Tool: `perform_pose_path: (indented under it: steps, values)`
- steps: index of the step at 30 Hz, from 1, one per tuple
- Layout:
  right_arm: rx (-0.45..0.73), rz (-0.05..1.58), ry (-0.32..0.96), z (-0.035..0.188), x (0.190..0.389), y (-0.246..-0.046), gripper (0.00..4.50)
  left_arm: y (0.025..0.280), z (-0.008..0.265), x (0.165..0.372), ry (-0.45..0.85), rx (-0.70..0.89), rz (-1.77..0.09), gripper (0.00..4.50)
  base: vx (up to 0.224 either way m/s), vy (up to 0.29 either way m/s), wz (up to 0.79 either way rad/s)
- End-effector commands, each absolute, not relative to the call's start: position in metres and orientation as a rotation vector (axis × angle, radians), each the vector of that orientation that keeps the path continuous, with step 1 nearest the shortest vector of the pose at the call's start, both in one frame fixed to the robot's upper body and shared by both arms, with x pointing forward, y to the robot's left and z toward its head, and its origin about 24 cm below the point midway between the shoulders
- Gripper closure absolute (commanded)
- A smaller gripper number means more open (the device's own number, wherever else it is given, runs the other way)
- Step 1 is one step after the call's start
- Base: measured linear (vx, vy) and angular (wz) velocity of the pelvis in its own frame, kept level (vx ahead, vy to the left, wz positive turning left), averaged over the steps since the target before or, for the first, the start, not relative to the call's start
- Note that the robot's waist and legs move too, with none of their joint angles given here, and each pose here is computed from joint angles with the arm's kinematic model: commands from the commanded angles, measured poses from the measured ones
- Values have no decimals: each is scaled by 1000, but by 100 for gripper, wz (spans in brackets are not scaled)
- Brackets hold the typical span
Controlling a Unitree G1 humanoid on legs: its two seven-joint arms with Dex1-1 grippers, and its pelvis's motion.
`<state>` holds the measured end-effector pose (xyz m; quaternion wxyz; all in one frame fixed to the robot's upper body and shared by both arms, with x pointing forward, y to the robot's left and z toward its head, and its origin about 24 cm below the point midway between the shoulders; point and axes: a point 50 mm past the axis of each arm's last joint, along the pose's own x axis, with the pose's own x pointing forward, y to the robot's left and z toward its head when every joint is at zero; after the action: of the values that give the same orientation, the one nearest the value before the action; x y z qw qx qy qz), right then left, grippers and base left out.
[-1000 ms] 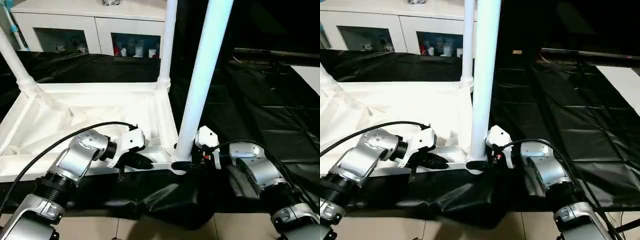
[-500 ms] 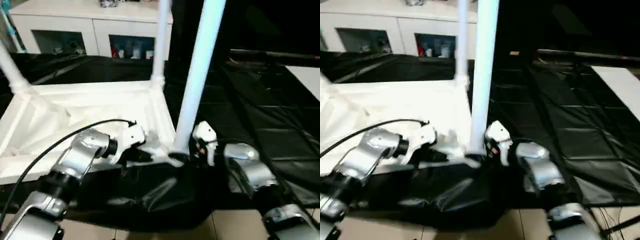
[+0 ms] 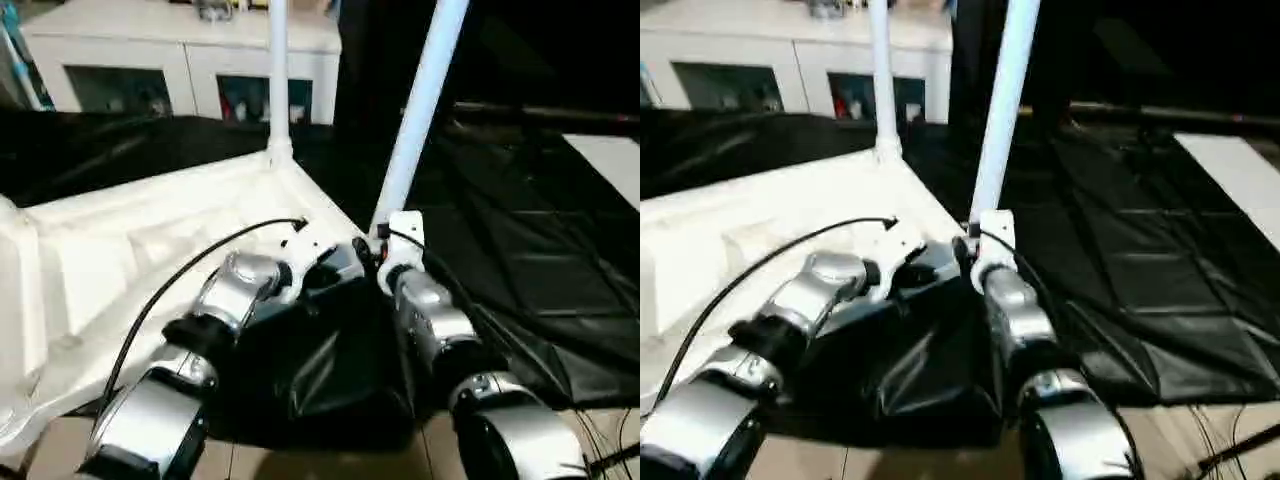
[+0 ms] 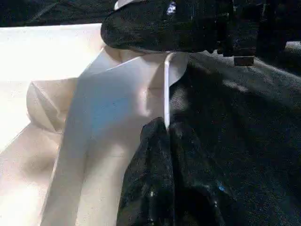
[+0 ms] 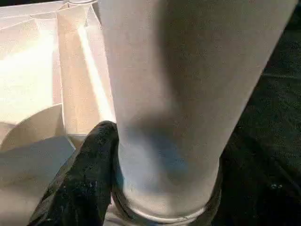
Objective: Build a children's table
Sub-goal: Rotate leg to tighten
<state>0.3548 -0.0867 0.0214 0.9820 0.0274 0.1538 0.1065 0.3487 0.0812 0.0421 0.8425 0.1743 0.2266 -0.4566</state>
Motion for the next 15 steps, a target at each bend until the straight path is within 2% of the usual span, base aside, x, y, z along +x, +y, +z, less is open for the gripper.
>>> perform_pose_path:
  steps: [1, 2, 4, 8, 10, 15]
  values:
    - [101, 331, 353, 10, 344, -60, 148, 78, 29, 344, 532, 399, -965, 450, 0, 0, 0]
    - [104, 340, 345, 11, 344, -59, 148, 78, 29, 344, 533, 402, -967, 450, 0, 0, 0]
    - [103, 389, 278, 18, 346, -58, 111, 81, 27, 343, 527, 414, -988, 450, 0, 0, 0]
    - [92, 414, 217, 26, 350, -69, 80, 84, 26, 340, 518, 414, -1032, 450, 0, 0, 0]
    - [50, 443, 185, 30, 351, -76, 61, 87, 26, 338, 514, 423, -1055, 450, 0, 0, 0]
    - [-26, 631, 137, 36, 347, -94, 47, 98, 27, 337, 513, 445, -1079, 450, 0, 0, 0]
